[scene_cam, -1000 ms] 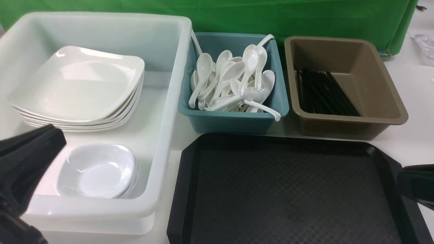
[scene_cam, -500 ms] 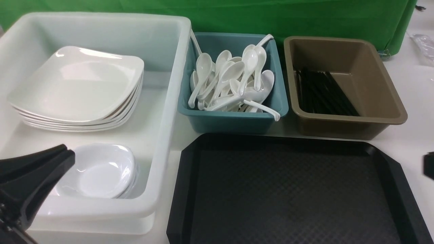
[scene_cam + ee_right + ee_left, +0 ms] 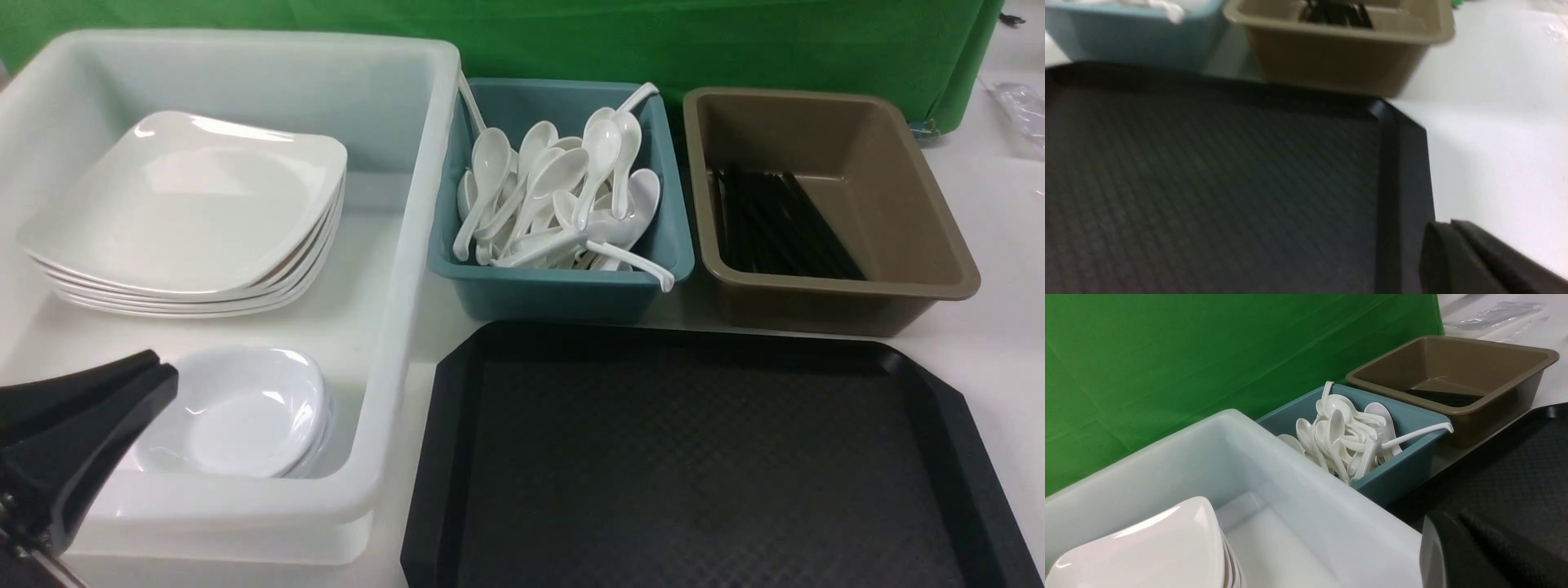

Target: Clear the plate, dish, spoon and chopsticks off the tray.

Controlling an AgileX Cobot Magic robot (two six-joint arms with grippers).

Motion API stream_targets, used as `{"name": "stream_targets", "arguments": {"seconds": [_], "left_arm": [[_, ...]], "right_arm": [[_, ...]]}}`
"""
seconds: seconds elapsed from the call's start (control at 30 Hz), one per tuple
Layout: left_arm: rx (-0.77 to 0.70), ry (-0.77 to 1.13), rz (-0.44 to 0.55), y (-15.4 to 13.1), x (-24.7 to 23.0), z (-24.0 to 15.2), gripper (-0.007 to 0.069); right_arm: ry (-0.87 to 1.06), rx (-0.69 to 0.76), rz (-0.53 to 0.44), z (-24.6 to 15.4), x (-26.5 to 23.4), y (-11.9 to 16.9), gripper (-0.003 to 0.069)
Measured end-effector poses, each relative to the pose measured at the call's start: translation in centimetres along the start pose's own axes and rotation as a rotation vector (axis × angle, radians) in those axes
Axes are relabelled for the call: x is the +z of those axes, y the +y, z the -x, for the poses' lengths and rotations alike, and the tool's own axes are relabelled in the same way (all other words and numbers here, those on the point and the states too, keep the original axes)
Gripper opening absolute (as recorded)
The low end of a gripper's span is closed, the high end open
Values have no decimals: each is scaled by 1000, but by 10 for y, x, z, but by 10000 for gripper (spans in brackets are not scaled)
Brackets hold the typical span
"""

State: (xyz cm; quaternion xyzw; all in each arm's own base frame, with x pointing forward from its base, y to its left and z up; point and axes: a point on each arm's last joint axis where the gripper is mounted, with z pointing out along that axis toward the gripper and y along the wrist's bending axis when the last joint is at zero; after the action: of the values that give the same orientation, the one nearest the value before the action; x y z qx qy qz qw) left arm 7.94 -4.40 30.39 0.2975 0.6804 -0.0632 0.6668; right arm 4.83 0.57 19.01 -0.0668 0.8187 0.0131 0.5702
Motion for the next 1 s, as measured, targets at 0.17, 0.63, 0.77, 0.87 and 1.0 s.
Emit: {"name": "stream_targets", "arguments": {"seconds": [0.17,0.63,0.77,0.87,1.0], "left_arm": [[5,1,-1,0,0,0,11],[6,0,0,0,0,0,14],[6,0,0,0,0,0,16],[6,0,0,0,0,0,18],[6,0,0,0,0,0,18]], "right_arm": [[18,6,-1,-18,9,1,15],[-17,5,-4,-14,9,1,36],[-17,6,-3,-14,9,1,48],[-17,6,-3,-14,9,1,57],[-17,6,-3,-14,9,1,68]]}}
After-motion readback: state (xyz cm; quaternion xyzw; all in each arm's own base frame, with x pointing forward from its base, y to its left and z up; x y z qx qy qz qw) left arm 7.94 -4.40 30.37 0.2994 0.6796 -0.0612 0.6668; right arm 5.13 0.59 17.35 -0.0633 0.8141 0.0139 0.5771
